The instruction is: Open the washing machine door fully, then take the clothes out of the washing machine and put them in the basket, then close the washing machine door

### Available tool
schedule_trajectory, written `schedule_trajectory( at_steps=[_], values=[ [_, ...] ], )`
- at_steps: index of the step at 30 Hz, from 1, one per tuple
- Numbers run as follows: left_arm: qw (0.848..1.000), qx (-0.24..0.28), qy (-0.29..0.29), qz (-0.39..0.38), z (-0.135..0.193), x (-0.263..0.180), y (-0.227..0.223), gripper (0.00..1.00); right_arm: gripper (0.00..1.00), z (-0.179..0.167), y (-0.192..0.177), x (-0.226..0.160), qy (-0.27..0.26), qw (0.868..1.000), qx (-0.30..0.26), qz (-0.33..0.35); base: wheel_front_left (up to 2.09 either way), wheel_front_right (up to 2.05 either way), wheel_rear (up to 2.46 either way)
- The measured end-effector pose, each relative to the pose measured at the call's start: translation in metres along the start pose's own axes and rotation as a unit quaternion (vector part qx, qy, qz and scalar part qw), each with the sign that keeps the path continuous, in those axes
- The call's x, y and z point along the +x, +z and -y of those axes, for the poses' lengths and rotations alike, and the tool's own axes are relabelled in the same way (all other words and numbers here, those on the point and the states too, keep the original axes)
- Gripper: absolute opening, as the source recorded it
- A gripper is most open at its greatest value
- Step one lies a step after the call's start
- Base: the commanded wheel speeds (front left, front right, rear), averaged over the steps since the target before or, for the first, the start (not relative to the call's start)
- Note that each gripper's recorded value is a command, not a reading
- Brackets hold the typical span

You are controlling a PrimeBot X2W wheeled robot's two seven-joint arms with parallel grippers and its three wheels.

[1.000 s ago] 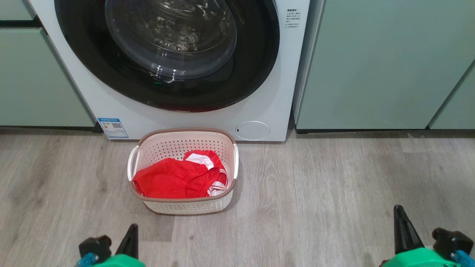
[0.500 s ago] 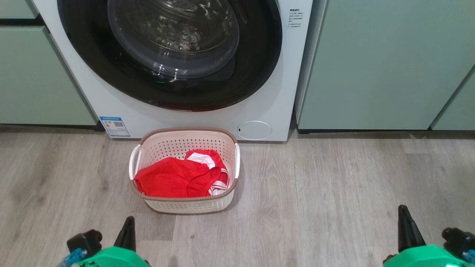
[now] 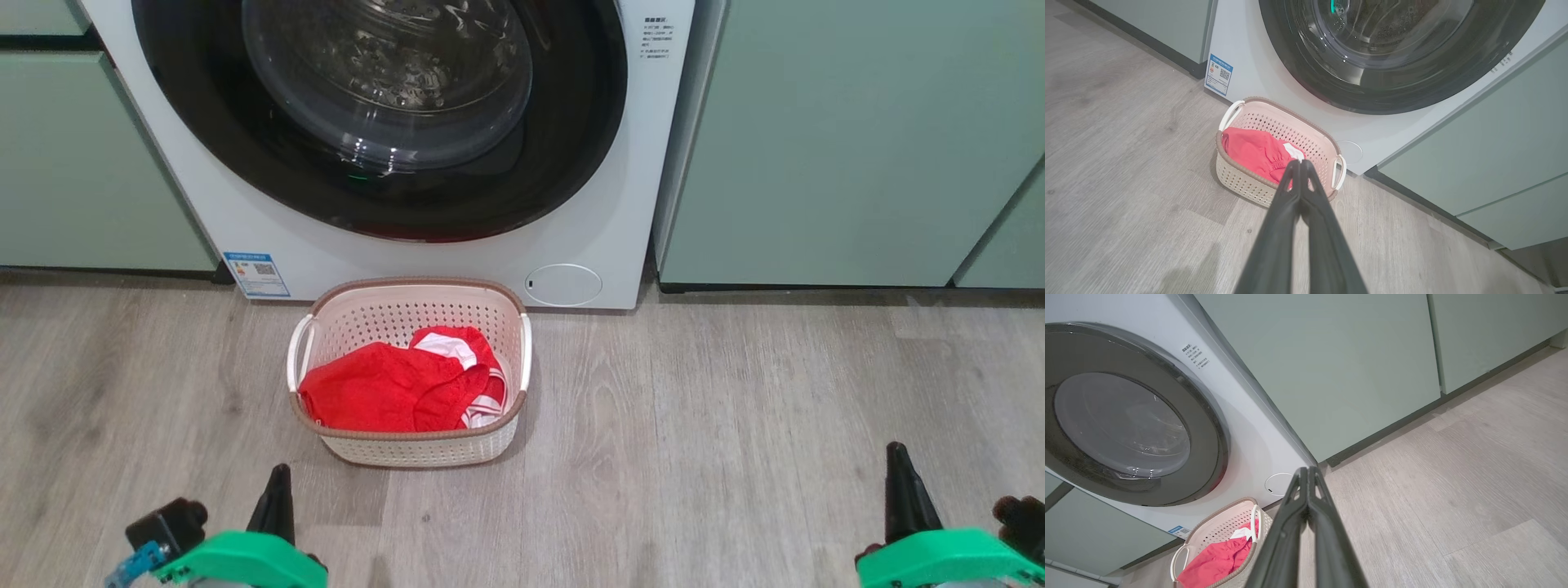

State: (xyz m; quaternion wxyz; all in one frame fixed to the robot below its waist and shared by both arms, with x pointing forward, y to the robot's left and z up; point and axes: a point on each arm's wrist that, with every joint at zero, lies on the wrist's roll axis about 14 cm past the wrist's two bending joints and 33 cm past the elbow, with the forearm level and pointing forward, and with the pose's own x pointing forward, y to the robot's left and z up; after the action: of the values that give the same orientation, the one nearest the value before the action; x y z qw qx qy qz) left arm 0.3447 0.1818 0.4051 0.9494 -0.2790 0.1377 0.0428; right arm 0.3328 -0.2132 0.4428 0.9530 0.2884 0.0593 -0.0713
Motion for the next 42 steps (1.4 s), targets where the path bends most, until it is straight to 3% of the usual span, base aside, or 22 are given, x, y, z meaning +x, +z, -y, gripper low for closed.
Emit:
schedule_trajectory(
  at_steps=[22, 42],
  values=[
    [0.993, -0.12, 0.0, 0.009, 0.004, 0.003, 0.013, 0.0, 0.0, -0.003, 0.006, 0.009, -0.005, 0.993, 0.117, -0.002, 0.0, 0.0, 0.0],
    [0.972, -0.233, -0.011, 0.019, 0.008, 0.005, 0.026, 0.0, 0.0, -0.009, 0.011, 0.018, 0.002, 0.973, 0.229, -0.007, 0.0, 0.0, 0.0]
  ],
)
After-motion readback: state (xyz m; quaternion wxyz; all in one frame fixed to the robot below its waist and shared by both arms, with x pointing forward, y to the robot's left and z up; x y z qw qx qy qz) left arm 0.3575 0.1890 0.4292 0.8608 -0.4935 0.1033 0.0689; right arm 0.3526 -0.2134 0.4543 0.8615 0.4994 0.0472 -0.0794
